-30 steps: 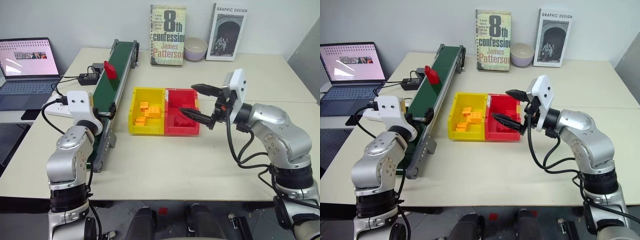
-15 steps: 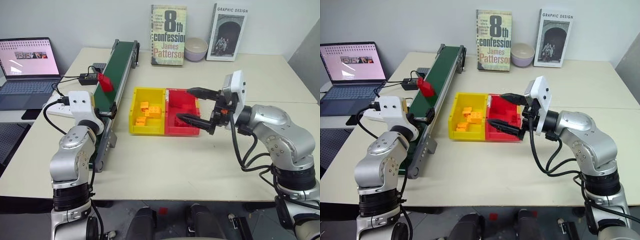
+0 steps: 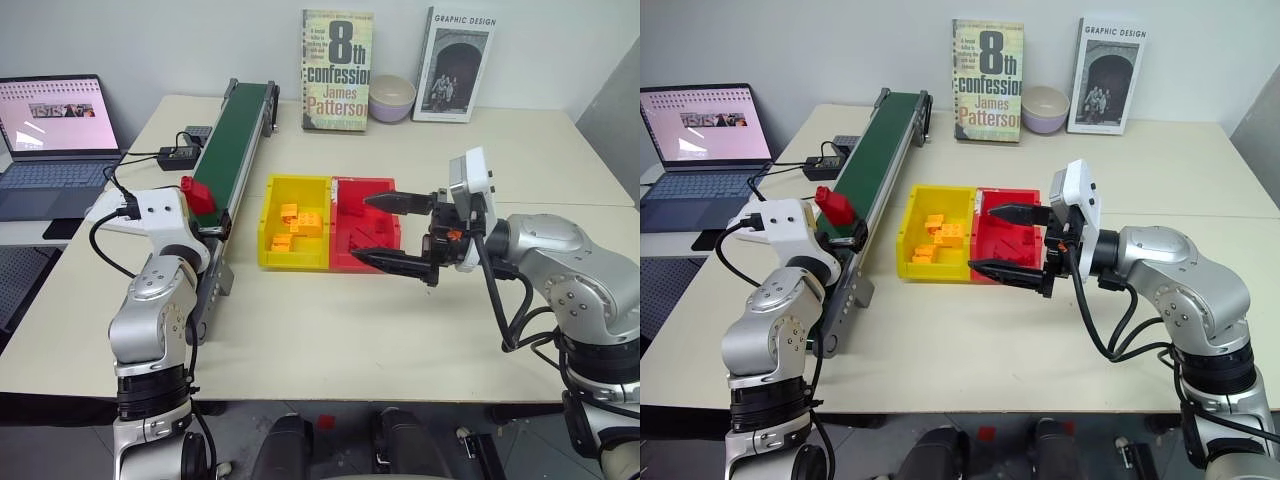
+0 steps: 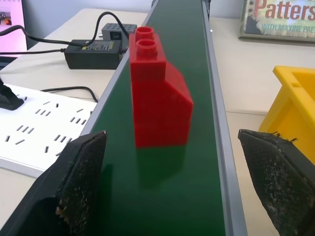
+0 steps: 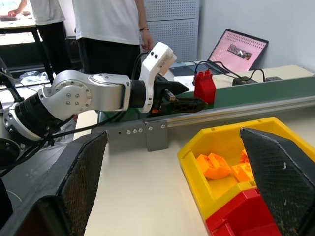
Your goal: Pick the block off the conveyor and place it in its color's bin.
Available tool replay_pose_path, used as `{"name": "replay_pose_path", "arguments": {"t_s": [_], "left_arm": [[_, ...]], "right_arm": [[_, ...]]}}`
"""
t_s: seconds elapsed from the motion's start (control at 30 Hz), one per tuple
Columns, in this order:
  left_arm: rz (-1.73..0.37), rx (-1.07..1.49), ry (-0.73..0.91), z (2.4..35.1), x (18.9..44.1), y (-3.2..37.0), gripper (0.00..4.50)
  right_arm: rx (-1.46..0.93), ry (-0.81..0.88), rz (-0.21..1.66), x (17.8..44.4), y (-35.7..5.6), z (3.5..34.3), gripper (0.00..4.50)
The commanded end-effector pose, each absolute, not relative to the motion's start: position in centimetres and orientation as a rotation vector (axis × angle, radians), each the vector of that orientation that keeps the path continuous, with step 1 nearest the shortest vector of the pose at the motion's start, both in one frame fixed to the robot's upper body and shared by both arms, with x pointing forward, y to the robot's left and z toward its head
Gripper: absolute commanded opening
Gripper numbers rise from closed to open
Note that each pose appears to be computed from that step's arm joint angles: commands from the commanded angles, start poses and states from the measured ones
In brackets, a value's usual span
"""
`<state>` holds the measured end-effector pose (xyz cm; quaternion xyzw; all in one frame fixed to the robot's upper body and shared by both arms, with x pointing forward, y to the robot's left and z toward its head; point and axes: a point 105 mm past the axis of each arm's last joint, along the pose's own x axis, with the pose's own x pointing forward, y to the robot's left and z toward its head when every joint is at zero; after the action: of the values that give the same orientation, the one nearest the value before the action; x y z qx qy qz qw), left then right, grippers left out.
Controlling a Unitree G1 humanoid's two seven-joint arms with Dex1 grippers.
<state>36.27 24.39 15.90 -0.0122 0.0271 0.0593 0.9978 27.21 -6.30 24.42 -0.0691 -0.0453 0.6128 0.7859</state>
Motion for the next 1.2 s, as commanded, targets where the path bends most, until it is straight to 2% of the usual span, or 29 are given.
{"name": "replay_pose_path", "arguments": {"t_s": [0.03, 0.07, 0.23, 0.27, 0.53, 0.67, 0.77, 0.83, 1.0, 1.2], "left_arm": [[0.176, -0.031, -0.007, 17.6, 35.9, 25.5, 4.10], [0.180, -0.031, -0.002, 17.5, 35.8, 25.6, 4.10], [0.208, -0.026, 0.029, 17.0, 35.3, 25.9, 3.13], [0.215, -0.032, 0.035, 16.9, 35.2, 25.9, 3.07], [0.254, -0.074, 0.076, 16.0, 33.9, 25.3, 1.64], [0.263, -0.081, 0.075, 16.2, 33.9, 25.2, 1.53], [0.232, -0.071, 0.051, 17.6, 35.0, 25.1, 1.53], [0.171, -0.050, 0.028, 18.9, 35.9, 24.3, 1.53], [-0.302, 0.092, -0.032, 23.5, 39.2, 16.7, 1.53], [-0.867, 0.234, -0.054, 24.5, 40.2, 6.9, 1.53]], "right_arm": [[-0.167, -0.161, 1.306, 26.7, -6.8, 26.0, 4.50], [-0.167, -0.163, 1.304, 26.7, -6.8, 26.1, 4.50], [-0.168, -0.172, 1.297, 26.9, -6.8, 26.6, 4.50], [-0.167, -0.174, 1.297, 26.9, -6.7, 26.7, 4.50], [-0.165, -0.184, 1.286, 27.5, -6.5, 27.3, 4.50], [-0.164, -0.185, 1.277, 27.7, -6.5, 27.2, 4.50], [-0.191, -0.181, 1.231, 28.1, -7.0, 27.0, 4.50], [-0.218, -0.181, 1.183, 28.4, -7.5, 26.8, 4.50], [-0.330, -0.173, 0.913, 30.1, -10.1, 26.2, 4.50], [-0.340, -0.129, 0.670, 29.9, -12.8, 25.0, 4.50]]}}
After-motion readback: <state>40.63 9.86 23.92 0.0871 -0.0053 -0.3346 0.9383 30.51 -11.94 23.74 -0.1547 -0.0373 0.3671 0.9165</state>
